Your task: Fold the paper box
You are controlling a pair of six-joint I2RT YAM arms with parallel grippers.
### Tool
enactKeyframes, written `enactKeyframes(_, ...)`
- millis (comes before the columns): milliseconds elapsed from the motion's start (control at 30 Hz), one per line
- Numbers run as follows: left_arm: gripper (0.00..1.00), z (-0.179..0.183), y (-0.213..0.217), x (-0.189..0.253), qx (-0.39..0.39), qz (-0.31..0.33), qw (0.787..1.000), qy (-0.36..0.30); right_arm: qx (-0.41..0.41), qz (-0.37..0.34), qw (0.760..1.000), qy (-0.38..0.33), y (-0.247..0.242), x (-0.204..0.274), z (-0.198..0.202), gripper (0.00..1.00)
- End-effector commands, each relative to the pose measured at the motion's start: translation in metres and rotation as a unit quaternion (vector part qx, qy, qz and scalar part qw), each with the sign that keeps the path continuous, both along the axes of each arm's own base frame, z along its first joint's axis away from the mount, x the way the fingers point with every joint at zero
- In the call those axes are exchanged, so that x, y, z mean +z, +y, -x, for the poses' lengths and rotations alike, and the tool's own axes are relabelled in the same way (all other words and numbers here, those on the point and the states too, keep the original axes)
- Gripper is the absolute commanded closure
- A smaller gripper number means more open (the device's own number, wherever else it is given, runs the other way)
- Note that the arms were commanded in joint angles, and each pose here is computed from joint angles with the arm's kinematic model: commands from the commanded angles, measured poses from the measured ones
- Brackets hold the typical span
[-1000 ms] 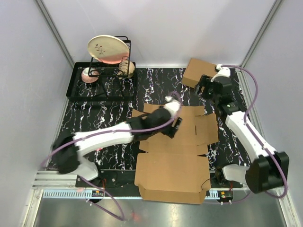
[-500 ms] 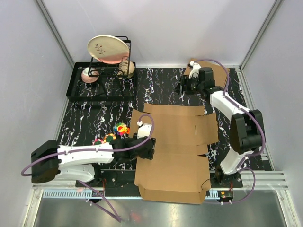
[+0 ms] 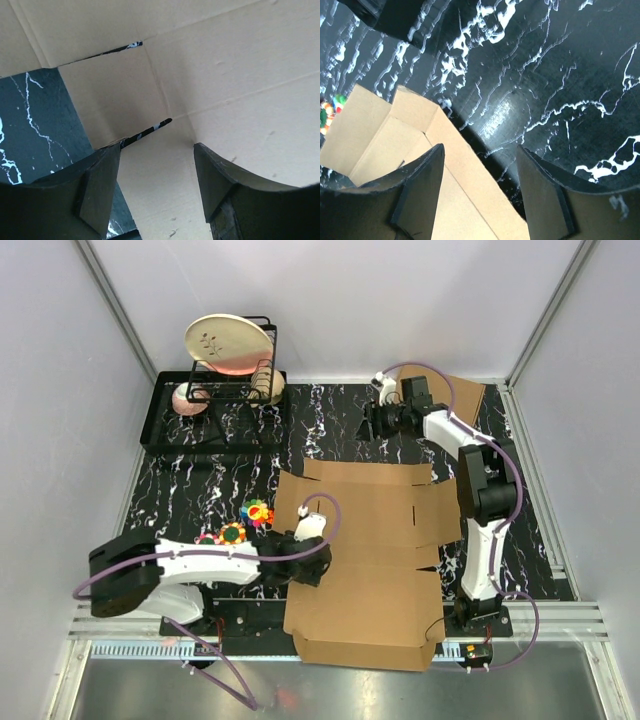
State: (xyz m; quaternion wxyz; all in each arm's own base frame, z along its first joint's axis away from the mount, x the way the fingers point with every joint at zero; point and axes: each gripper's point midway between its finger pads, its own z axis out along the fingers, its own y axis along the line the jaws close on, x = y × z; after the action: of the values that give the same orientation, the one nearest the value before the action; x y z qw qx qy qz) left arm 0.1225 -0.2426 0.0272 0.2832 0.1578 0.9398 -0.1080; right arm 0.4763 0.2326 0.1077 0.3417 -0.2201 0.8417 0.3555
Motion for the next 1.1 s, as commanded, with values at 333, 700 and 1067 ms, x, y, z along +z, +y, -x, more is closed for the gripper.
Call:
enactKeyframes(333,0.37,-0.022,-0.03,-0.023,-0.001,-0.023,0.999,0.043,0.023,0.094,0.994,0.057,-0.024,-0.039,0.026,0.33)
enactKeyframes(700,0.37,-0.078,-0.031,-0.013,0.044,-0.036,0.998,0.04,-0.039,0.172,0.983,0.045,-0.059,-0.06,0.033,0.31)
enactKeyframes(1067,0.37,-0.126,-0.015,0.002,0.106,-0.033,0.993,0.032,-0.09,0.214,0.972,0.026,-0.082,-0.062,0.014,0.26)
